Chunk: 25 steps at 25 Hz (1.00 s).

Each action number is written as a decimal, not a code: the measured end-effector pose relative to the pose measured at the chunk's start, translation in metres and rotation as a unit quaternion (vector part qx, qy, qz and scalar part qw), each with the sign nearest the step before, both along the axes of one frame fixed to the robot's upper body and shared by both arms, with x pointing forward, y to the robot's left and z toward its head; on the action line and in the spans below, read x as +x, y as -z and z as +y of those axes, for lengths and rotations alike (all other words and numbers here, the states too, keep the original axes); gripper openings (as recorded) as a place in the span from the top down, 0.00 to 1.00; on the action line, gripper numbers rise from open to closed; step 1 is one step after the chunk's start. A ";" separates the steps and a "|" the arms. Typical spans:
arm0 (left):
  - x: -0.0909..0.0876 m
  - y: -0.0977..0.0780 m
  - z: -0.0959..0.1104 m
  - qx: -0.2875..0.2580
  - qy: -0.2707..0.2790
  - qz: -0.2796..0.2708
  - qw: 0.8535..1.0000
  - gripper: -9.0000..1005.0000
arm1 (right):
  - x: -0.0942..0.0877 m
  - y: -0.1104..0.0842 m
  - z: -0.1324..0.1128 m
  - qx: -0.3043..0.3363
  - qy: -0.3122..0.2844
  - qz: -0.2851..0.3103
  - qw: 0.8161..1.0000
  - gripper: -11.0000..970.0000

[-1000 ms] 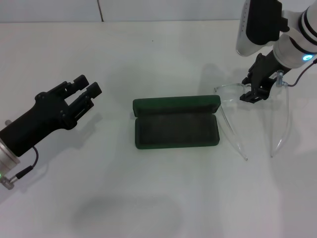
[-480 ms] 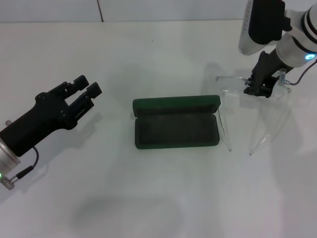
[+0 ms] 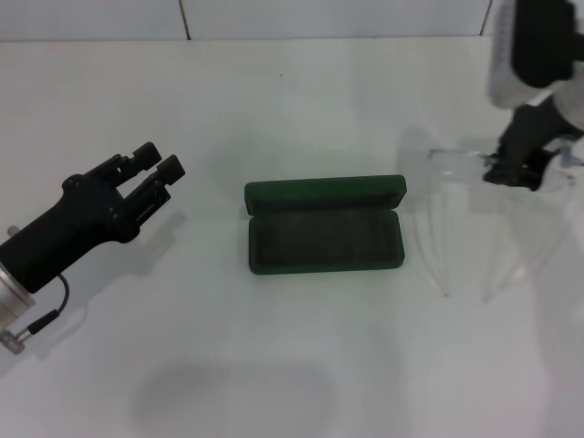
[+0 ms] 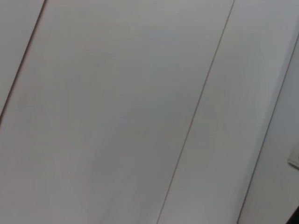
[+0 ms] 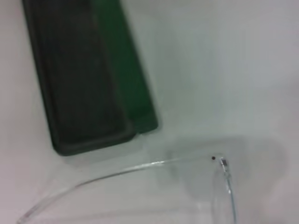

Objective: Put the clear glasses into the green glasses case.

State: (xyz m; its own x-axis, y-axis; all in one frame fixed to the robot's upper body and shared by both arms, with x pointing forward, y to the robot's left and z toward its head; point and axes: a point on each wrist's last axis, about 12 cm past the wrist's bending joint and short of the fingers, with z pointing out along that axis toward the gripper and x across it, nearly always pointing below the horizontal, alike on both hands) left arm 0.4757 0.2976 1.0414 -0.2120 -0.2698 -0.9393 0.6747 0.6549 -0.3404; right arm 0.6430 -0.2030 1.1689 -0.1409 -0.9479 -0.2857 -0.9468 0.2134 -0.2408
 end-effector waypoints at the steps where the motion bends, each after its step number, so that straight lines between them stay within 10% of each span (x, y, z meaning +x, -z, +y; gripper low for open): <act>1: 0.000 0.000 0.000 -0.001 -0.001 0.000 1.000 0.62 | -0.004 -0.004 -0.005 0.003 0.002 -0.005 1.000 0.84; 12: 0.001 -0.034 -0.016 -0.062 0.104 -0.095 0.988 0.64 | -0.066 -0.052 -0.026 0.198 0.000 -0.058 0.978 0.87; 25: 0.008 -0.064 -0.050 -0.118 0.244 -0.157 0.950 0.67 | -0.100 -0.024 -0.033 0.456 -0.038 -0.041 0.888 0.87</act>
State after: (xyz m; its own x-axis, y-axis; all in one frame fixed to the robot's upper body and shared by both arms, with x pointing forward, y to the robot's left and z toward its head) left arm 0.4836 0.2473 1.1055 -0.0853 -0.4219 -0.9026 0.9708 0.1685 -0.1705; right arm 0.5433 -0.2363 1.1934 -0.0291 -0.3226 -0.9461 -0.9541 0.2913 -0.0699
